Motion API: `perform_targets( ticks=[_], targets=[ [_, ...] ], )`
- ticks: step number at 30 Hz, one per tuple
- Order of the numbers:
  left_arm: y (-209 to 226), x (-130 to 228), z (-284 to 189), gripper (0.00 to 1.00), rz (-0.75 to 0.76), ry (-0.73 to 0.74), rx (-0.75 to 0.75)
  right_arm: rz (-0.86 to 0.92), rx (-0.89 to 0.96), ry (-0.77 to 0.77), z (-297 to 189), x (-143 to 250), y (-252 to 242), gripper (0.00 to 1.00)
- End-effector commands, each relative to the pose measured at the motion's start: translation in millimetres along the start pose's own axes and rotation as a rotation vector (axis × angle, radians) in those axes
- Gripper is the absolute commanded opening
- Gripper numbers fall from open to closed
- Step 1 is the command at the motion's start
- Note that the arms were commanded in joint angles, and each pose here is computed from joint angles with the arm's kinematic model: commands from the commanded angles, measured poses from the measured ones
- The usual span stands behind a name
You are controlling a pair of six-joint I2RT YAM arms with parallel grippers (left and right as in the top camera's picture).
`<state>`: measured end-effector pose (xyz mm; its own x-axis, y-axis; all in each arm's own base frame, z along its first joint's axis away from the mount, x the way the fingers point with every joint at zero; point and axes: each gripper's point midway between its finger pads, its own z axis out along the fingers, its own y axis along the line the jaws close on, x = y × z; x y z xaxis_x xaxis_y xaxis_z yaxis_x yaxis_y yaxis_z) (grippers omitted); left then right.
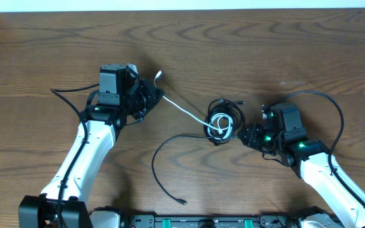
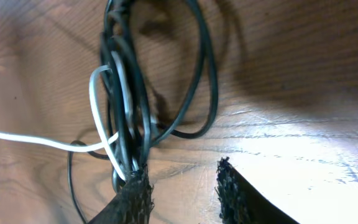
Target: Untangle cables
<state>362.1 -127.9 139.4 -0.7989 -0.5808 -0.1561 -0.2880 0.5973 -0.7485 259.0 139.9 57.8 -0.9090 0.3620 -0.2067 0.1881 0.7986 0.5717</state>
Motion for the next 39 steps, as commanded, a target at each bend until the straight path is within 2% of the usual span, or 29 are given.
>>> perform_targets(
  ticks=[1, 5, 15, 23, 29, 37, 39],
  targets=[
    [0.5, -2.6, -2.0, 0.08, 0.008, -0.006, -0.014, -0.008, 0.015, -0.024, -1.7, -5.4, -1.6, 0.32],
    [8.4, 8.2, -1.2, 0.08, 0.007, 0.032, -0.050, -0.013, 0.006, -0.035, -1.7, -8.1, 0.8, 0.30],
    [8.1, 32.3, 6.5, 0.08, 0.105, 0.089, -0.083, 0.013, -0.014, -0.035, -1.2, -8.0, 5.9, 0.31],
    [6.1, 59.7, 16.5, 0.08, 0.200, 0.137, -0.109, -0.067, -0.056, -0.074, 2.7, -9.5, 27.9, 0.32],
    [18.9, 75.3, 20.3, 0.08, 0.244, 0.136, -0.212, -0.076, 0.008, -0.136, 4.8, -18.3, 20.7, 0.34],
    [19.7, 85.0, 25.5, 0.08, 0.322, 0.099, -0.277, -0.026, 0.035, -0.104, 23.4, -16.8, 10.8, 0.35],
    [19.9, 86.0, 26.2, 0.08, 0.340, 0.086, -0.292, -0.027, 0.016, -0.081, 30.1, -14.4, 12.8, 0.32]
  ],
)
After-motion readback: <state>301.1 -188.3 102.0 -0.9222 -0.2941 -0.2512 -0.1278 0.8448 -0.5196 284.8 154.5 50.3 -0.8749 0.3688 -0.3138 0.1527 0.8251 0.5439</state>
